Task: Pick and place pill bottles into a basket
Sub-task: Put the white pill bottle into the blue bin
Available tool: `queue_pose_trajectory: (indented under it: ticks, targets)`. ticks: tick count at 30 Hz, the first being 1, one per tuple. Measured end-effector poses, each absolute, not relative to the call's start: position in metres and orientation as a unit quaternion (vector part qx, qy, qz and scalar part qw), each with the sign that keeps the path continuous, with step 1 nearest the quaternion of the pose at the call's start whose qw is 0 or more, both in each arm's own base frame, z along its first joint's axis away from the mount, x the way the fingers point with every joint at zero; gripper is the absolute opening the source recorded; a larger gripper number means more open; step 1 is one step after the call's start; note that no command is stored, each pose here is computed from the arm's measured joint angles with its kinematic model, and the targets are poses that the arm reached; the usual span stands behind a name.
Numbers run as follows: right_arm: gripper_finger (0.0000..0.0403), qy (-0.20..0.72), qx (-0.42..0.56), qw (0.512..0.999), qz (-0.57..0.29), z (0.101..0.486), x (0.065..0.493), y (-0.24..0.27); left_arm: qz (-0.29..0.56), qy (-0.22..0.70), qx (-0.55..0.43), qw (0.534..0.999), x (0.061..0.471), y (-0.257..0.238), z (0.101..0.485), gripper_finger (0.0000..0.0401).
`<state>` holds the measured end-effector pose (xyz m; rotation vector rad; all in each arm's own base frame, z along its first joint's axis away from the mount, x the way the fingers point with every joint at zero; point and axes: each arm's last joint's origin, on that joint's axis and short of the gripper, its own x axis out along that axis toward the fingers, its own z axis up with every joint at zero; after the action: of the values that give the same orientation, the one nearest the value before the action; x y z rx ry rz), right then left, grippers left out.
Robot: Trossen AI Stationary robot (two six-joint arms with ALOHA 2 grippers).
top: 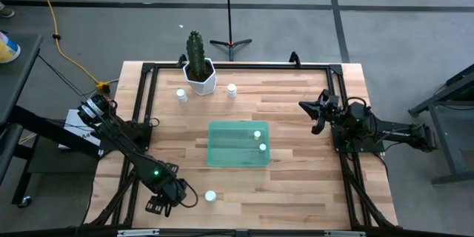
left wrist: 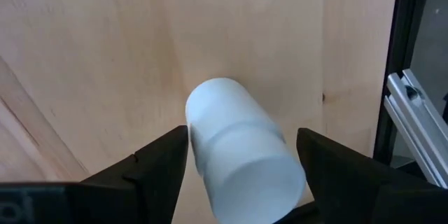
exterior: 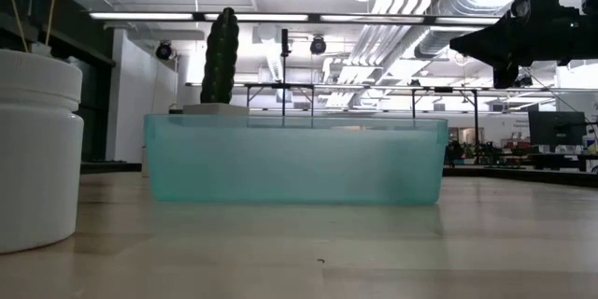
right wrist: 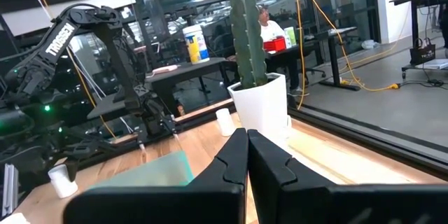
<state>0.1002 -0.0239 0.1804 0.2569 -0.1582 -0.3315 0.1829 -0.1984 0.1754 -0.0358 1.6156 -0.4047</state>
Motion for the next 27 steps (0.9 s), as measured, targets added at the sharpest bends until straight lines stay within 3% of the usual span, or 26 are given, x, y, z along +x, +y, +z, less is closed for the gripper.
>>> queue_pose_trajectory:
  ticks: [7, 18, 27]
  targets:
    - [0.0000, -0.078, 0.127, 0.975, -0.164, 0.1803, 0.1002, -0.0239, -0.177, 0.716, -0.011, 0.675, 0.1829, -0.1980, 0.1753, 0.0293]
    - [0.0000, -0.077, 0.127, 0.975, -0.165, 0.1802, 0.1002, -0.0239, -0.179, 0.715, -0.010, 0.675, 0.1832, -0.1982, 0.1759, 0.0224]
    - [0.0000, -0.077, 0.127, 0.975, -0.165, 0.1801, 0.1002, -0.0239, -0.160, 0.741, -0.013, 0.652, 0.1830, -0.1929, 0.1811, 0.0222]
